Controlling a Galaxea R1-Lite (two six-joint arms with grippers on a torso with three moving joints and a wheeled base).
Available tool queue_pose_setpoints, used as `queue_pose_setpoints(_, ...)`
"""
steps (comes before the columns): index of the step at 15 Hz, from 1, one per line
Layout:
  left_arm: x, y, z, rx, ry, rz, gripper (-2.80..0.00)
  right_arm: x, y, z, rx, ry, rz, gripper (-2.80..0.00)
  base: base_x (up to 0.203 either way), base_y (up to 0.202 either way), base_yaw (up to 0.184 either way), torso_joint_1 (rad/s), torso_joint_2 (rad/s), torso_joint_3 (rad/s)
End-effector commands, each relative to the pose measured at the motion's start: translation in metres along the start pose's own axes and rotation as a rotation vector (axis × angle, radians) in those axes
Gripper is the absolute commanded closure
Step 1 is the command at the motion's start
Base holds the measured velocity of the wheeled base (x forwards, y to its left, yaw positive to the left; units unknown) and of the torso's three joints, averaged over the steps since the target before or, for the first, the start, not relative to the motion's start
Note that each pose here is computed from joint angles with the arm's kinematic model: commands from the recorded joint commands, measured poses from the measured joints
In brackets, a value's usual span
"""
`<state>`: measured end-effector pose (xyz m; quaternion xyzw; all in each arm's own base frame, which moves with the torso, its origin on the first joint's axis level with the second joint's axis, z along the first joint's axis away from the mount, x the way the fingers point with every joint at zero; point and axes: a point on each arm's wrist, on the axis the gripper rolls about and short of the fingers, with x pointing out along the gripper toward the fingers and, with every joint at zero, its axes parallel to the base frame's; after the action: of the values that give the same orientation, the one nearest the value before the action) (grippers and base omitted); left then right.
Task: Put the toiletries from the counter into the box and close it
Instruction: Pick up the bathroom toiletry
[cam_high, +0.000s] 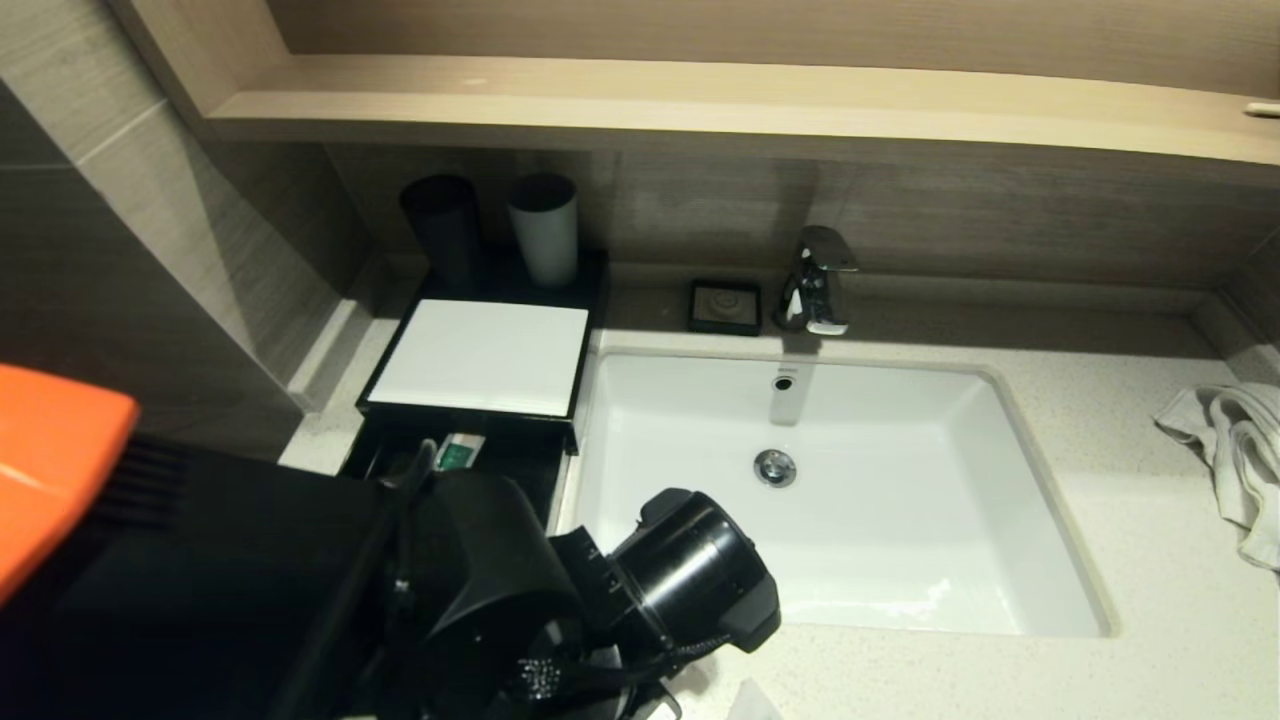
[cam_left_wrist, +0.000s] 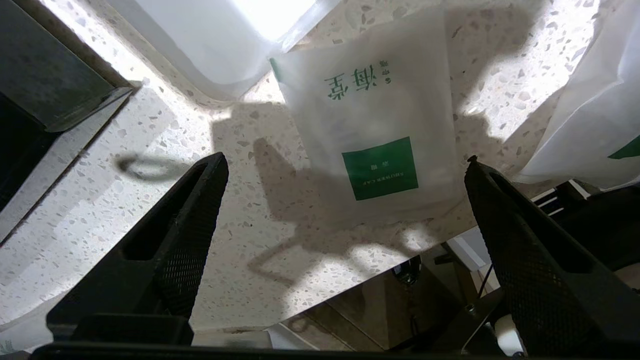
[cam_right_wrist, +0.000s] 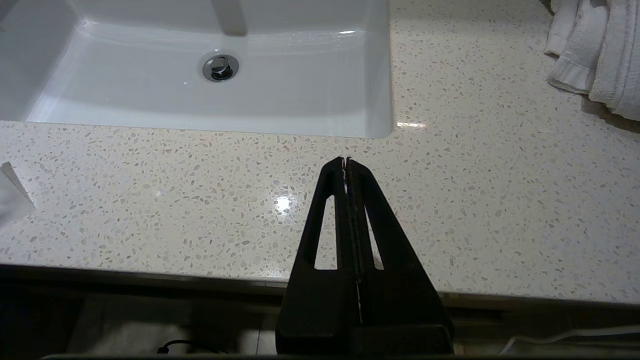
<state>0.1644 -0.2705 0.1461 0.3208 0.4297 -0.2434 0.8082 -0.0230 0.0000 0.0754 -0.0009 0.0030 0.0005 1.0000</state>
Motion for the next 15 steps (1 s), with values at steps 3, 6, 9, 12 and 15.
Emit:
queue_pose_setpoints(3,0.0004,-0.0001,-0.0012,0.001,0.006,0.000,-2.80,0.0000,0.0000,0.0000,0.000,0.000,0.000,0.00,0.000,0.000,0.000,0.000,0.00,0.000)
queue_pose_setpoints(6,0.0014,-0.0006,-0.0012,-0.012,0.009,-0.002,-2.80,0.0000,0.0000,0.0000,0.000,0.000,0.000,0.00,0.000,0.000,0.000,0.000,0.00,0.000)
queue_pose_setpoints(9,0.0058,-0.0024,-0.0013,-0.010,0.022,0.000,-2.80,0.0000,0.0000,0.0000,0.000,0.000,-0.001,0.00,0.000,0.000,0.000,0.000,0.00,0.000)
queue_pose_setpoints(12,0.0071,-0.0030,-0.0011,-0.008,0.025,0.000,-2.80,0.0000,0.0000,0.0000,-0.001,0.000,0.000,0.00,0.000,0.000,0.000,0.000,0.00,0.000)
queue_pose_setpoints(15,0.0076,-0.0037,-0.0015,-0.004,0.027,0.000,-2.80,0.0000,0.0000,0.0000,0.000,0.000,0.000,0.00,0.000,0.000,0.000,0.000,0.00,0.000)
